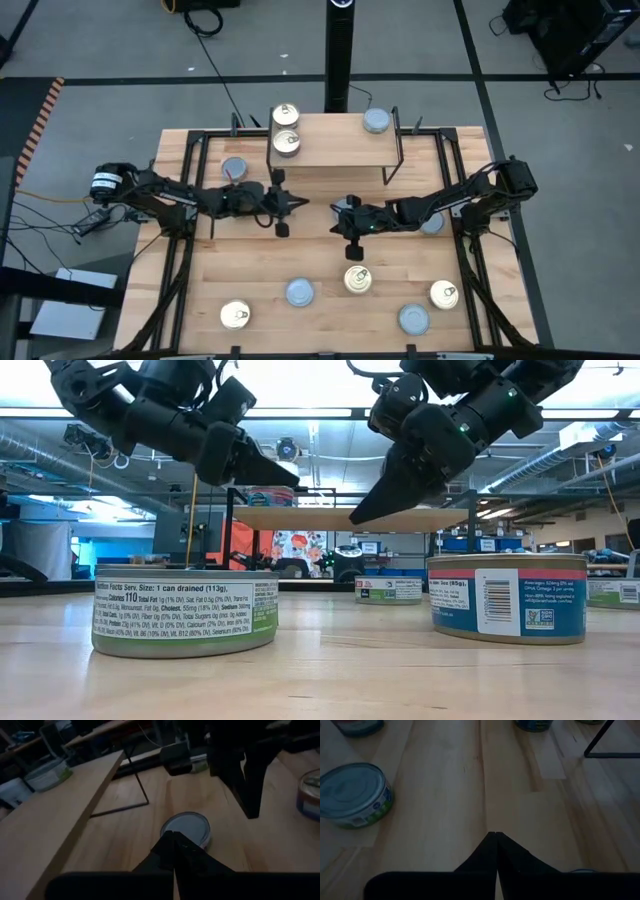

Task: Stack canned seafood by type on shelf
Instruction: Put the green tuna can on the shelf

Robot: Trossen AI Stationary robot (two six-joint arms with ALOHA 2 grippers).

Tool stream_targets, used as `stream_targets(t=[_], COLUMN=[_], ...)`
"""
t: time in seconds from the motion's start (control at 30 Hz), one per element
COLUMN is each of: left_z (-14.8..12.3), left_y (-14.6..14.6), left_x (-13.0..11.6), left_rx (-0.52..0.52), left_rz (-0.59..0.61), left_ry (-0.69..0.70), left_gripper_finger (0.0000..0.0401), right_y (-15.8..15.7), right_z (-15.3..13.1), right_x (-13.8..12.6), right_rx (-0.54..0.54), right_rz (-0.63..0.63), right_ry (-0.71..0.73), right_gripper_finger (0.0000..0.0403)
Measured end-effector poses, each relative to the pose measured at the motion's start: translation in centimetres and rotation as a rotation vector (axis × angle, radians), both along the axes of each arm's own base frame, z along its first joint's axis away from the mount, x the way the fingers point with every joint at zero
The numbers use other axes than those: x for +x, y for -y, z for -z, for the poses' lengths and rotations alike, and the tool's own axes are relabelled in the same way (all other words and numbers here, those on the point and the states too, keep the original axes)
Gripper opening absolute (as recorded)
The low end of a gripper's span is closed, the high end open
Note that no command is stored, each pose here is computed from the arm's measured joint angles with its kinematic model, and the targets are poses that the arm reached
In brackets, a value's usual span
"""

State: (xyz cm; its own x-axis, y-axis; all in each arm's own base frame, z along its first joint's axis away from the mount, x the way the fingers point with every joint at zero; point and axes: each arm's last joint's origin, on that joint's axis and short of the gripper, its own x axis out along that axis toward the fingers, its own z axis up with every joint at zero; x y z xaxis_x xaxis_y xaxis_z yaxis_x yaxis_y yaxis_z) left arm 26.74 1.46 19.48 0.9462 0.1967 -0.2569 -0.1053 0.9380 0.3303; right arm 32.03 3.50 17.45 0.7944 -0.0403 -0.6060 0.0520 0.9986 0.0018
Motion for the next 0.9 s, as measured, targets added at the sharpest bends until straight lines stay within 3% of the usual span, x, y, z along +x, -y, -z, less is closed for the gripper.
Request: stream_targets(t=[0.3,0.9], left_z=[0.55,0.43], left_y=[0.29,0.3], left_x=[-0.35,-0.31], left_rx=[-0.027,-0.049], left_rz=[0.088,0.087], left_ry=[0.003,0.02], left_gripper_finger=[0.0002,0.0002], right_y=[0.4,0.36], right_z=[-0.74,-0.83], right_x=[0.56,0.62], right_rx=[0.016,0.014], right_rz=[0.018,0.015], right_ry=[0.093,0.105], right_gripper_finger=[0.0022,0.0022])
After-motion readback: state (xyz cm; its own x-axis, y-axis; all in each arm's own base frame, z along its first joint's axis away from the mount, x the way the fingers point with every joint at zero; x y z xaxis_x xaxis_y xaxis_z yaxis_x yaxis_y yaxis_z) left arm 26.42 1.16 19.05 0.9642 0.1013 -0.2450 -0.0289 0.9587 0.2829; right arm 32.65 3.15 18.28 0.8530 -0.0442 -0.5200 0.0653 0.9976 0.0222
